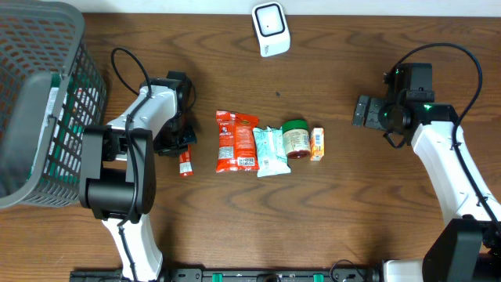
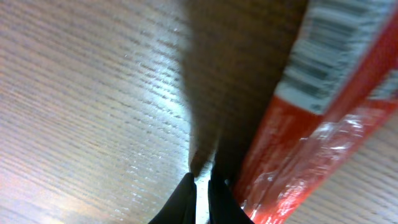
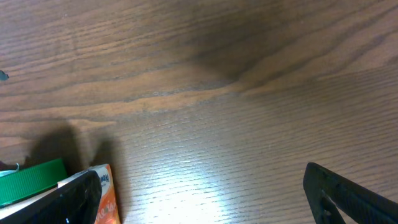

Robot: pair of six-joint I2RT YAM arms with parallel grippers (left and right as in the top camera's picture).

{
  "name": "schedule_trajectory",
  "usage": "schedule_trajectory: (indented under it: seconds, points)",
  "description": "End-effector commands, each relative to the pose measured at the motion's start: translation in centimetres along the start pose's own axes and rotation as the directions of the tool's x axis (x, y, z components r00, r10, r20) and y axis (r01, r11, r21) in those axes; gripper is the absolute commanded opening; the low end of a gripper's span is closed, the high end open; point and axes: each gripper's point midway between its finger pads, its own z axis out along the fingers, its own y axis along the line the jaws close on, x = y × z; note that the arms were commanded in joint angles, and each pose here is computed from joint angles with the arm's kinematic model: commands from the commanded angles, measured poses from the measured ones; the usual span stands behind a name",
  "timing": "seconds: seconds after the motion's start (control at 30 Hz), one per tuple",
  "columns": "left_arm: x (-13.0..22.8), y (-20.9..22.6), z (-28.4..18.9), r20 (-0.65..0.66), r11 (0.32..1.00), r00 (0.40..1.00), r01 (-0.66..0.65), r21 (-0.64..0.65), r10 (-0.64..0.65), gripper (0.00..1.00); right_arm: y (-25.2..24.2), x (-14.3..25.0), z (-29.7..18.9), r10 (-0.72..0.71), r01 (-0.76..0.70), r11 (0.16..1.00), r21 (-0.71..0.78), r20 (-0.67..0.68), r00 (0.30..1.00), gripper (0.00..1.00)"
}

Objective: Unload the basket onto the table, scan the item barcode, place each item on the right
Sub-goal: 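Push and straighten the Nescafe stick beside the snack bag with the left gripper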

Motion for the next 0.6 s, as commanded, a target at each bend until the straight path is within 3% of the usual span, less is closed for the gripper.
schedule_trajectory:
  seconds: [0.0, 0.27, 0.57]
  points:
    - [-0.4, -0.5, 0.2, 0.007, 1.0, 1.0, -0.009, 0.019, 0.009, 0.11, -0.1, -0.7, -0.7, -0.004, 0.004, 1.0, 0.005, 0.028, 1.0, 0.99]
    - [-2.2, -1.4, -0.8, 0.071, 0.998, 0.997, -0.021, 0.056, 0.017, 0.14, -0.1, -0.7, -0.7, -0.004, 0.004, 1.0, 0.005, 0.028, 1.0, 0.99]
    - [-1.2, -2.6, -0.5, 0.025, 0.992, 1.0, -0.018, 0.126, 0.015, 0.15, -0.1, -0.7, -0.7, -0.004, 0.004, 1.0, 0.005, 0.027, 1.0, 0.99]
